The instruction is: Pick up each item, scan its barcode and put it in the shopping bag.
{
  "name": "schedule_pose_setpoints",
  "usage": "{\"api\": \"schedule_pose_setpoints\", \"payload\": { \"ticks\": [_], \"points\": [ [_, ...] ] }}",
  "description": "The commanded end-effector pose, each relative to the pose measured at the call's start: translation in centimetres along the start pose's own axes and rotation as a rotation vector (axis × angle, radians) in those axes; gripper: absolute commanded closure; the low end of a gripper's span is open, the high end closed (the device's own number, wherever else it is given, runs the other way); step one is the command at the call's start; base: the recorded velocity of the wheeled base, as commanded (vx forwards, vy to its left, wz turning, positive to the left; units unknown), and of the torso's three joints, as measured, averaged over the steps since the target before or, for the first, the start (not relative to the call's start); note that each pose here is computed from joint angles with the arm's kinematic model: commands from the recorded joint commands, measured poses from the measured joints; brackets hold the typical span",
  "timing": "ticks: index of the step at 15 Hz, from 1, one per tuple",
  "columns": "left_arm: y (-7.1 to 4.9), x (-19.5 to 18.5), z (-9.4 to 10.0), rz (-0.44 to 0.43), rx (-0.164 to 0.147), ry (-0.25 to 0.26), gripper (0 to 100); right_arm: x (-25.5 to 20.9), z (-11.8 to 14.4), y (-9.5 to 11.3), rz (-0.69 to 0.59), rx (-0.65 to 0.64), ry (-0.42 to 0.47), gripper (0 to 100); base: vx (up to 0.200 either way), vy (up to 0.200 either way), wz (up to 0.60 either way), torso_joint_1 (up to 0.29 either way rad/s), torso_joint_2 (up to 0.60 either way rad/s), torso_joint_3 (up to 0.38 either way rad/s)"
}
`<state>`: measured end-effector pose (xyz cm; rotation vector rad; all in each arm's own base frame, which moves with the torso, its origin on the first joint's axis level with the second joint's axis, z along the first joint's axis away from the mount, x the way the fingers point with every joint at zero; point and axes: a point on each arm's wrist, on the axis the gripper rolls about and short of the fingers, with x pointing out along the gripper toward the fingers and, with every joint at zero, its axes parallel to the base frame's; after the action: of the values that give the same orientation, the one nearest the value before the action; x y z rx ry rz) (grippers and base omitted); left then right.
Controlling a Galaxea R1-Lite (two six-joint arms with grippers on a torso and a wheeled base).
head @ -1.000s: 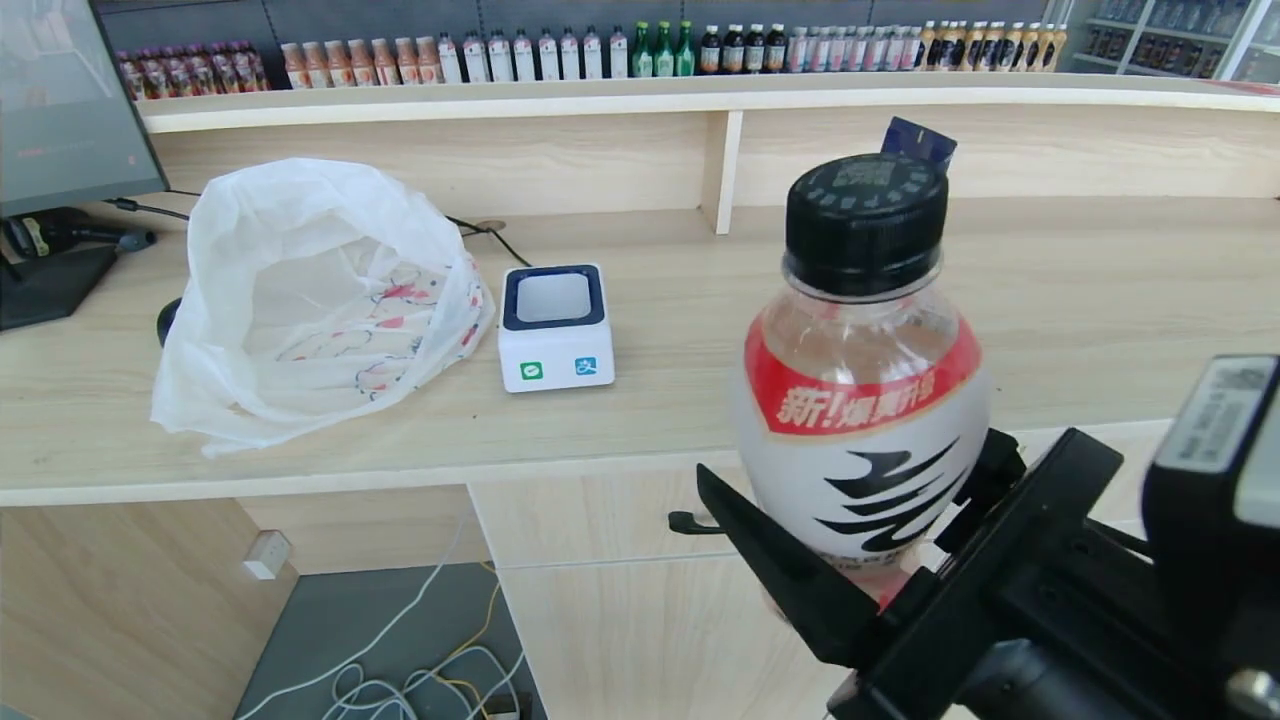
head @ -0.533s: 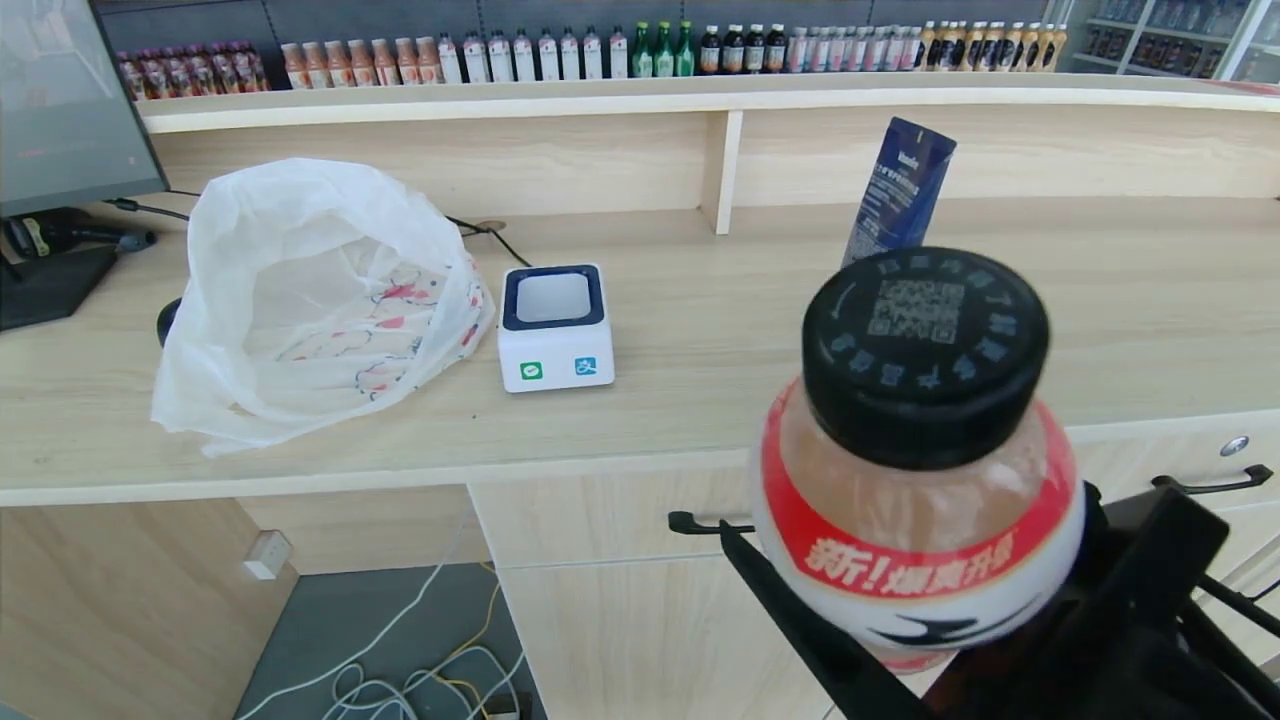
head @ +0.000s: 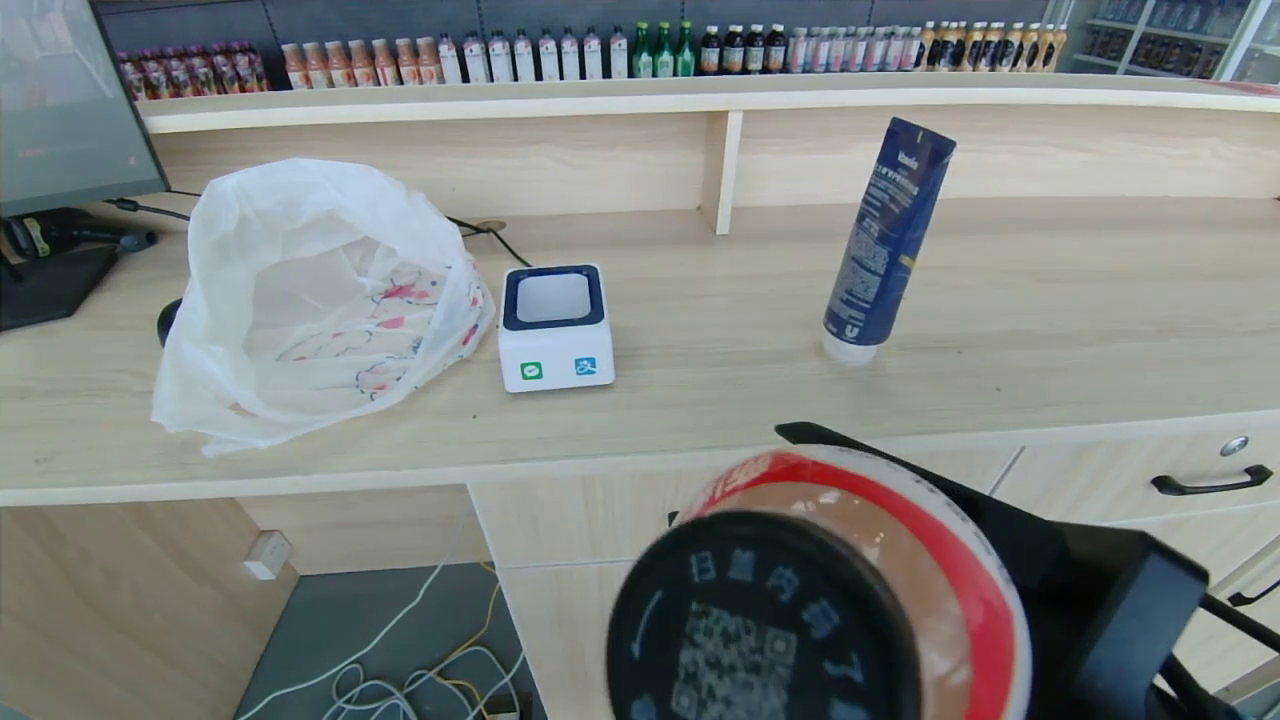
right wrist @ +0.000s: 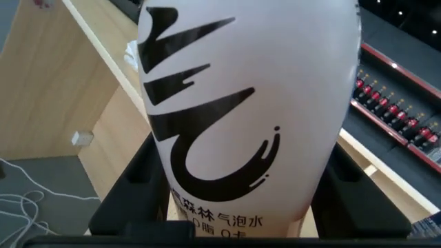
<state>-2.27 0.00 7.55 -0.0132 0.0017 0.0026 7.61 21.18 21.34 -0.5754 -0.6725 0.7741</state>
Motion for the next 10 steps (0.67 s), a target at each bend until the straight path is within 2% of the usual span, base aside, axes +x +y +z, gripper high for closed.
{"api": "schedule_pose_setpoints", "payload": {
  "ticks": [1, 3, 7, 10],
  "points": [
    [0.0, 0.0, 0.0, 0.001, -0.001, 0.0, 0, 1.6, -0.4, 0.7, 0.062, -0.04, -0.061, 100, 0.0, 0.0, 0.0, 0.0, 0.0, 0.0],
    [0.0, 0.0, 0.0, 0.001, -0.001, 0.0, 0, 2.8, -0.7, 1.5, 0.12, -0.069, -0.123, 100, 0.0, 0.0, 0.0, 0.0, 0.0, 0.0],
    [0.0, 0.0, 0.0, 0.001, -0.001, 0.0, 0, 2.9, -1.3, 1.8, 0.144, -0.127, -0.128, 100, 0.0, 0.0, 0.0, 0.0, 0.0, 0.0],
    [0.0, 0.0, 0.0, 0.001, -0.001, 0.0, 0, 3.0, -1.4, 2.0, 0.172, -0.221, -0.185, 100, 0.0, 0.0, 0.0, 0.0, 0.0, 0.0]
  ]
}}
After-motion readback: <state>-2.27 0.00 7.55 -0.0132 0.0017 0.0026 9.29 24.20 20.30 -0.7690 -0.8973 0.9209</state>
